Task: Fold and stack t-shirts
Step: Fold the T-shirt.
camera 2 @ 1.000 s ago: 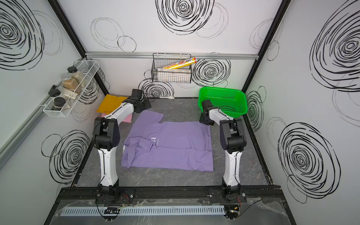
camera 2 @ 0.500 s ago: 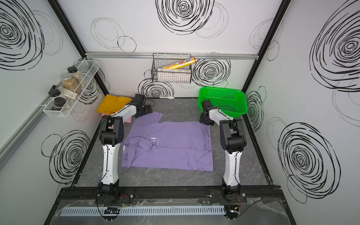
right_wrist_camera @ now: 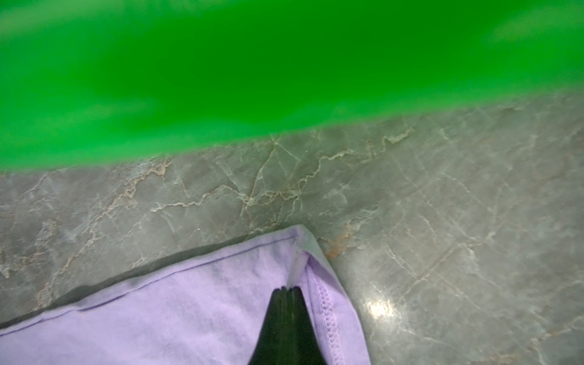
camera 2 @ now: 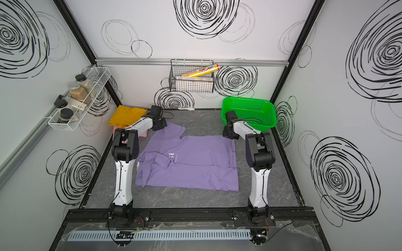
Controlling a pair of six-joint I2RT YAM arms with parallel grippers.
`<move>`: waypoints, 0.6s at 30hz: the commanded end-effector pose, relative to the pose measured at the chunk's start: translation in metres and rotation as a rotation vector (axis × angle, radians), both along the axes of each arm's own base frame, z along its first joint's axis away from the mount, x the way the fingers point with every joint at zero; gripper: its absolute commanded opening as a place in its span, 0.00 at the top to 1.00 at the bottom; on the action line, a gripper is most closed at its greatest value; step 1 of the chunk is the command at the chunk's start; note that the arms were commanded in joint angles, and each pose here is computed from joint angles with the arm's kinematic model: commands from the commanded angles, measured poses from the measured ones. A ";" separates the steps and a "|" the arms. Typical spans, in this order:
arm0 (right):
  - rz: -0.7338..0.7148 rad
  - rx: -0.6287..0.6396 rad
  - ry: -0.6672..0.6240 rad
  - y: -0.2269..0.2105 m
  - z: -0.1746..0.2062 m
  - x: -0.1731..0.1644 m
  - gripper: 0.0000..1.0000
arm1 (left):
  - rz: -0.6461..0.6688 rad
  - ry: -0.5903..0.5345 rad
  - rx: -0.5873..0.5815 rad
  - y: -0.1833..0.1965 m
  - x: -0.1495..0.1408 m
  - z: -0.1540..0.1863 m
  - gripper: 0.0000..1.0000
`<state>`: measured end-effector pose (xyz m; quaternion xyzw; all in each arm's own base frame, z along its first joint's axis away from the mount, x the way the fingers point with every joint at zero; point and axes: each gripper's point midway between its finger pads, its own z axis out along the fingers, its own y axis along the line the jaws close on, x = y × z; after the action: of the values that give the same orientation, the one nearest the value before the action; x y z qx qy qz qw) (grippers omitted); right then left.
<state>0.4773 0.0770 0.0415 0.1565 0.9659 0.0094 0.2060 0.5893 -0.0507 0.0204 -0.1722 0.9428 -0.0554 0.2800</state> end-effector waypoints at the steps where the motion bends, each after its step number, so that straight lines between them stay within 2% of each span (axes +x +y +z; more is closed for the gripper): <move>1: 0.005 0.004 0.009 -0.001 0.001 0.003 1.00 | -0.007 -0.051 0.008 -0.004 0.001 0.032 1.00; 10: 0.045 -0.016 -0.030 -0.002 0.025 0.003 1.00 | 0.000 -0.157 0.010 -0.008 0.002 0.100 1.00; 18: 0.058 -0.021 -0.043 -0.004 0.044 -0.005 1.00 | 0.001 -0.168 0.019 -0.010 -0.023 0.121 1.00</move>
<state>0.4734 0.0774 0.0511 0.1304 0.9699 0.0074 0.2056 0.5755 -0.0625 0.1318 -0.1611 0.9195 -0.0669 0.3522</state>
